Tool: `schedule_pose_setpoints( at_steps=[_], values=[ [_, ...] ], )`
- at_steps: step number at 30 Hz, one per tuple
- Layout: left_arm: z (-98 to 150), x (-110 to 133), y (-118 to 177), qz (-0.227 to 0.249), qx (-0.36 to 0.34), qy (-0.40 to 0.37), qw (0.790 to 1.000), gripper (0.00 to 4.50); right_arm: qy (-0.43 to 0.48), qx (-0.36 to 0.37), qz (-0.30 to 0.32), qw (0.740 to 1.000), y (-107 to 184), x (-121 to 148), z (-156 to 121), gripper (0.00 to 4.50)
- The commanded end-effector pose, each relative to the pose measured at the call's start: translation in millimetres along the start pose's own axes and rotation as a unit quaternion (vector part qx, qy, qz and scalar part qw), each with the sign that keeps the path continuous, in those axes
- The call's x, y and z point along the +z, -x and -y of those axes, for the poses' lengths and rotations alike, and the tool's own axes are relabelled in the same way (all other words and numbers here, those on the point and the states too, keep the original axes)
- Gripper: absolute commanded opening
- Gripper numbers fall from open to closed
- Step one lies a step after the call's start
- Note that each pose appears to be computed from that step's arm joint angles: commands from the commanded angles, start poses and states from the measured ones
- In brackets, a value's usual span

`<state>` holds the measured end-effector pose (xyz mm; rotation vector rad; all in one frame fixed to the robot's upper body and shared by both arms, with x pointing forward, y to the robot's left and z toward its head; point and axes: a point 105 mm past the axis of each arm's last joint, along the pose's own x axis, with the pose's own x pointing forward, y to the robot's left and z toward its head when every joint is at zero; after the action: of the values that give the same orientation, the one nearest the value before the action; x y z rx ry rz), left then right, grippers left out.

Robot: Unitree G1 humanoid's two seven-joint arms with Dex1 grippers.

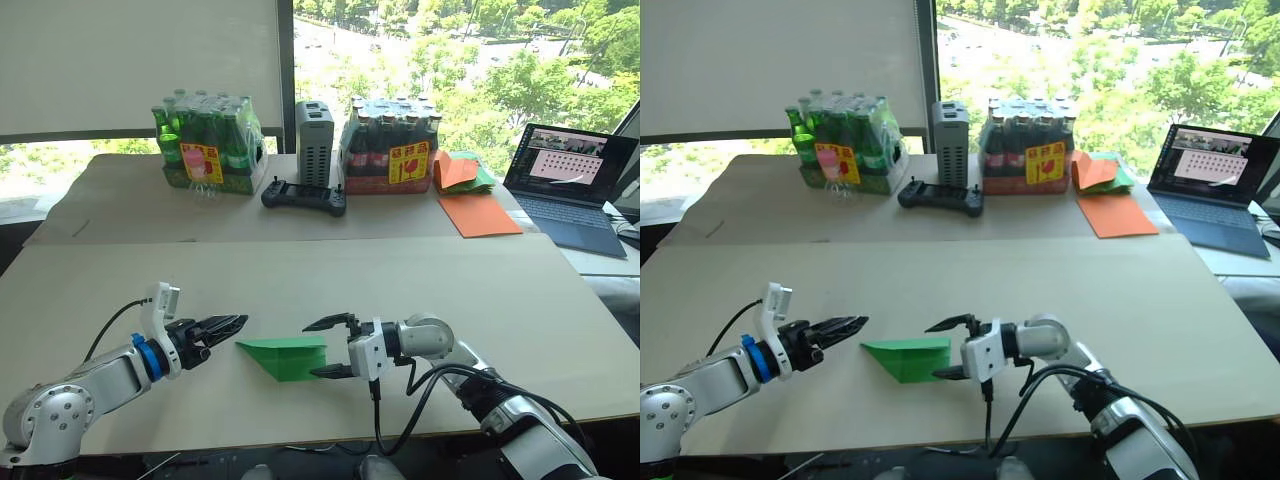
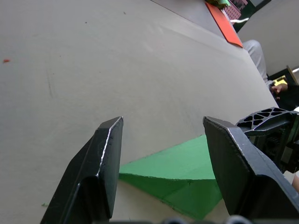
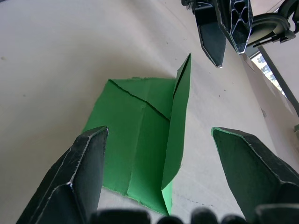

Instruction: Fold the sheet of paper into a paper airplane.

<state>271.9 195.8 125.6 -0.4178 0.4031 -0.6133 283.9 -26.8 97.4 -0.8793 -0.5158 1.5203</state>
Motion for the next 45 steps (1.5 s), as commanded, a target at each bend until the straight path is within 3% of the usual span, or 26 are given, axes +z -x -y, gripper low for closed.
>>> schedule_pose_setpoints(
  at_steps=[1,7,15,26,36,45],
  values=[
    [8,12,0,0.022,-0.028,-0.024,0.999,2.05,-0.021,-0.031,0.021,0.999,6,13,16,4.01],
    [7,13,-6,0.009,-0.044,-0.043,0.998,0.04,-0.056,-0.064,0.026,0.996,12,19,28,4.01],
    [8,-14,-16,-0.065,-0.079,-0.052,0.993,0.04,-0.09,-0.099,0.027,0.991,16,25,42,4.01],
    [-19,-44,-19,-0.131,-0.057,-0.065,0.988,0.04,-0.092,-0.087,0.025,0.992,21,35,34,4.01],
    [-27,-35,-25,-0.12,-0.054,-0.056,0.99,0.04,-0.093,-0.096,0.011,0.991,29,33,32,4.01],
    [-29,-33,-26,-0.122,-0.052,-0.055,0.99,0.04,-0.058,-0.053,-0.032,0.996,39,8,5,4.01]
  ],
)
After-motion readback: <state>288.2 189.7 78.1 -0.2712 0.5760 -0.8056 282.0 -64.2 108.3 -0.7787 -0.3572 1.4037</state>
